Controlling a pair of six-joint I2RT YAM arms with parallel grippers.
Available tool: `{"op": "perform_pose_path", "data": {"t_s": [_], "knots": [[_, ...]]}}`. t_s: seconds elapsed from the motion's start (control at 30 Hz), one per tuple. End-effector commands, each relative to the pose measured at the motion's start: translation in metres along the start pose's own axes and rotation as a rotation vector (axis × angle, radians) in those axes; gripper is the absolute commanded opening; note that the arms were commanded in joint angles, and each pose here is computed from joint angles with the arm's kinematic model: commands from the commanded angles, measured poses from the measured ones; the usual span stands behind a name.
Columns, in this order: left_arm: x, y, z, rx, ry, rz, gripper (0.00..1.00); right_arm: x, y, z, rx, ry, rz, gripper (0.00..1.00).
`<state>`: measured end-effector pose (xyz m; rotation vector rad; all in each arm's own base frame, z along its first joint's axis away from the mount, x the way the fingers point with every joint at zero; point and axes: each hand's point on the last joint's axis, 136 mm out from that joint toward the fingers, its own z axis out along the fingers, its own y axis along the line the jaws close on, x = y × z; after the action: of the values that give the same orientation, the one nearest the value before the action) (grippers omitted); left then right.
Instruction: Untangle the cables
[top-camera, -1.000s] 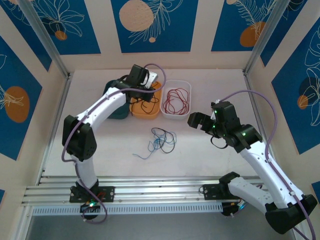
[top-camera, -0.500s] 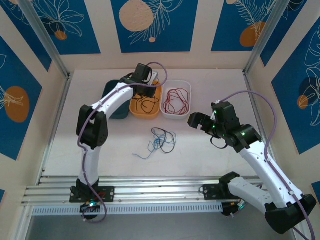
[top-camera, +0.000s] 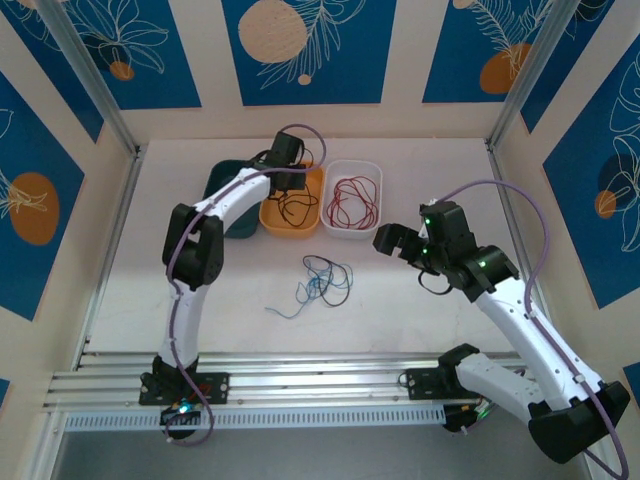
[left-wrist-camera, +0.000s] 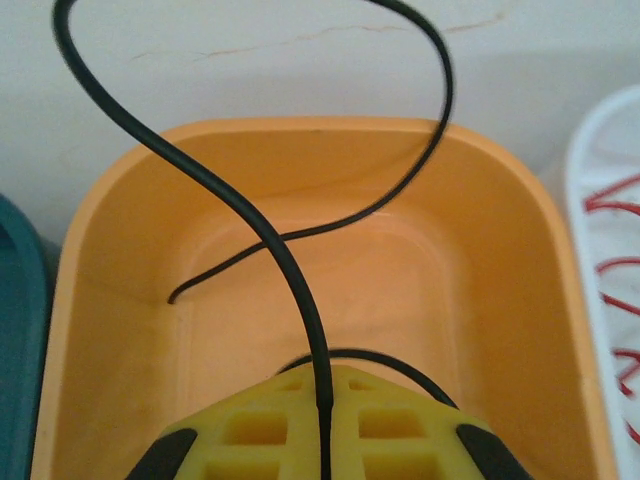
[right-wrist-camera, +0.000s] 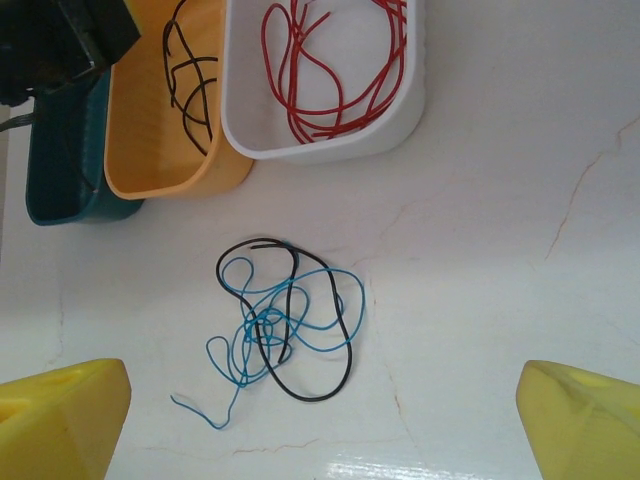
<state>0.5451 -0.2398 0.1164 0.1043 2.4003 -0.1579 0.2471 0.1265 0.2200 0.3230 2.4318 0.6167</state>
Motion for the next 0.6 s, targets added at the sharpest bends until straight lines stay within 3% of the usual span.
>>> {"op": "perform_pose_path", "data": {"t_s": [0.0, 0.17, 0.43, 0.5, 0.57], "knots": [[-0.014, 0.019, 0.008, -0.086, -0.086, -0.108, 0.0, 0.004, 0.004, 0.006, -0.033, 0.025, 0.003, 0.99], [-0.018, 0.025, 0.006, -0.09, -0.185, -0.164, 0.0, 0.008, 0.011, 0.013, -0.053, 0.044, -0.021, 0.99], [-0.006, 0.03, 0.005, -0.101, -0.18, -0.187, 0.0, 0.006, 0.018, 0.019, -0.063, 0.048, -0.031, 0.99], [-0.002, 0.03, 0.006, -0.094, -0.184, -0.197, 0.11, 0.006, 0.02, 0.019, -0.067, 0.051, -0.034, 0.99], [-0.002, 0.03, 0.004, -0.086, -0.203, -0.208, 0.13, 0.006, 0.021, 0.02, -0.071, 0.053, -0.039, 0.99]]}}
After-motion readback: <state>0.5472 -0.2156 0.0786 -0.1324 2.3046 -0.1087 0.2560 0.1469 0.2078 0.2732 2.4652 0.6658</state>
